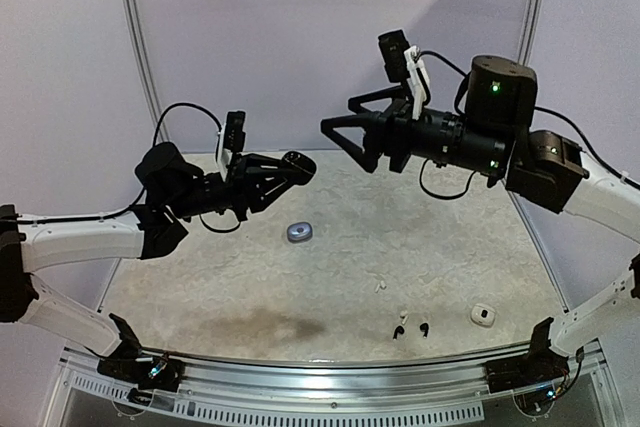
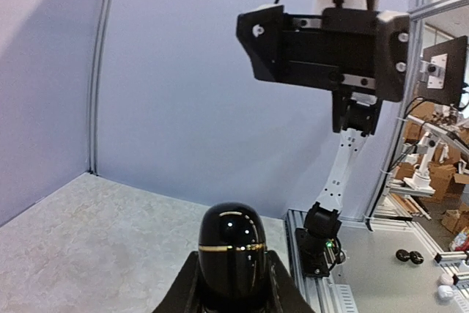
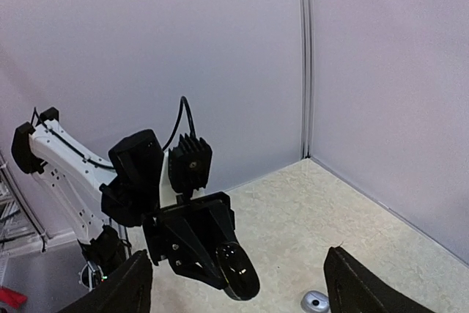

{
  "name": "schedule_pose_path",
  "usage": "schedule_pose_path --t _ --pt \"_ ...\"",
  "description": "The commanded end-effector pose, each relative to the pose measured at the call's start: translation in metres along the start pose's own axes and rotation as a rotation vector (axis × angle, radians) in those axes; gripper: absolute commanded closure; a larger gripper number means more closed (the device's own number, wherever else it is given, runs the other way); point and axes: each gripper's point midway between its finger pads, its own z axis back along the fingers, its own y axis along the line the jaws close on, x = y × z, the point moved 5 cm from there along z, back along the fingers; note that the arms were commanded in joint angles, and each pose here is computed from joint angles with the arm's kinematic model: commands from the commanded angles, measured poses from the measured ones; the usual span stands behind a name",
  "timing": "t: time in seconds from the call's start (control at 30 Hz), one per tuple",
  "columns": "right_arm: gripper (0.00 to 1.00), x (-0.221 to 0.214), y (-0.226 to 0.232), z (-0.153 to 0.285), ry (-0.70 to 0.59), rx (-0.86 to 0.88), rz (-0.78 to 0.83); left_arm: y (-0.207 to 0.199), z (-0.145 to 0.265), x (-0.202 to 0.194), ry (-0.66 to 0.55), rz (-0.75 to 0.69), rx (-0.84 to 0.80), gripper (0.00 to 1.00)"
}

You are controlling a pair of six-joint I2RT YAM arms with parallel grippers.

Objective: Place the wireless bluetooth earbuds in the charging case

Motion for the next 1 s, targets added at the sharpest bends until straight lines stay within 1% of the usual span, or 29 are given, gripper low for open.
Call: schedule_pose_path --t 0.0,0.07,0.17,0.33,0.47,0.63,0.97 --pt "0.22 -0.026 0.007 -0.008 0.214 0.098 0.017 -0.014 -0.003 0.022 -0.029 -0.015 -0.103 1.0" --pt "0.24 -0.034 0.01 -0.011 0.251 0.126 0.006 -0.019 -0.003 0.027 -0.028 -0.011 -0.118 1.0" --pt "0.29 -0.041 0.016 -0.012 0.27 0.174 -0.02 -0.029 0.0 0.031 -0.022 -0.015 -0.158 1.0" --pt "0.45 -0.052 0.02 -0.021 0.287 0.224 -0.067 -0.037 0.003 0.033 -0.01 -0.027 -0.187 1.0" --pt "0.49 -0.057 0.025 -0.029 0.285 0.262 -0.096 -0.042 0.006 0.036 -0.014 -0.038 -0.194 1.0" --pt "0.57 -0.06 0.026 -0.037 0.296 0.283 -0.098 -0.045 0.01 0.037 -0.016 -0.052 -0.19 1.0" --pt "0.63 -0.062 0.028 -0.045 0.291 0.307 -0.073 -0.044 0.009 0.034 -0.006 -0.075 -0.193 1.0"
